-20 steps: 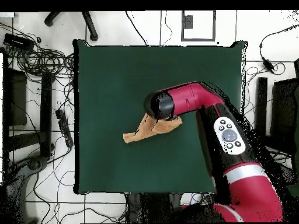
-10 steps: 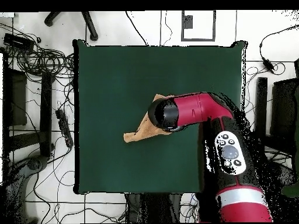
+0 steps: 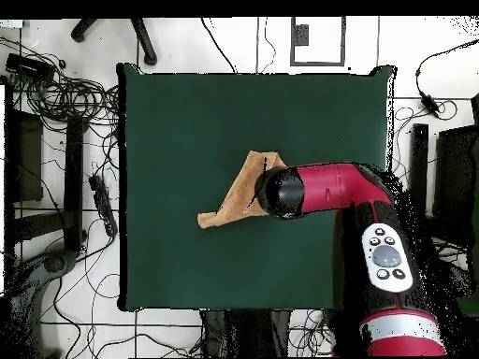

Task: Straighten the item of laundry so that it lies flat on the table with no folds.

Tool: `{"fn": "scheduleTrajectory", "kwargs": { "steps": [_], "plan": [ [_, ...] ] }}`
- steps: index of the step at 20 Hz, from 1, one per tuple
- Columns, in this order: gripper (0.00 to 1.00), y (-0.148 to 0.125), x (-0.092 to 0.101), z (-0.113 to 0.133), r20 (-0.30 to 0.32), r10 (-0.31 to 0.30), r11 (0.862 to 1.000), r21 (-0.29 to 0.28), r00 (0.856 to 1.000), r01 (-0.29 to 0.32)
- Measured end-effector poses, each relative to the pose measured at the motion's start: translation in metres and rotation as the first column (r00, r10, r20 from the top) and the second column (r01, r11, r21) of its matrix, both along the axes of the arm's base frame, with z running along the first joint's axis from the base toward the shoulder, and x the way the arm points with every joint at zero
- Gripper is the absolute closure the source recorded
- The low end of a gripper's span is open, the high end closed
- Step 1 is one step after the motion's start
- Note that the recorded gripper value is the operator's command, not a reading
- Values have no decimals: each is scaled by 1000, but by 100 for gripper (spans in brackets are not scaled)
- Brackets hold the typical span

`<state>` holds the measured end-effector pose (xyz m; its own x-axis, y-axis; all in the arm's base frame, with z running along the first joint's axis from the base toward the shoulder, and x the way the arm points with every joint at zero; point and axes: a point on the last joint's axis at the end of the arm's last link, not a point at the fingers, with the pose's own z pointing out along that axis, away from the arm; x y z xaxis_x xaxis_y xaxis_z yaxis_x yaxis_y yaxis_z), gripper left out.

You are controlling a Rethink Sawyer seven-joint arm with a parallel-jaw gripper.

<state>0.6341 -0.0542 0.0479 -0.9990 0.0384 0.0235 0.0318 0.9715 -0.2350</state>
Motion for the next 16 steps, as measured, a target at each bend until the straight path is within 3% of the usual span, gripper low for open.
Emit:
{"fn": "scheduleTrajectory", "kwargs": {
  "steps": [8, 11, 16],
  "plan": [
    [0, -21, -16, -17, -29, -37, 999, 14, 999, 38],
    [0, -16, -22, -16, -42, -39, 999, 18, 998, 40],
    [0, 7, -38, 2, -127, -45, 999, 2, 991, 45]
  ]
}}
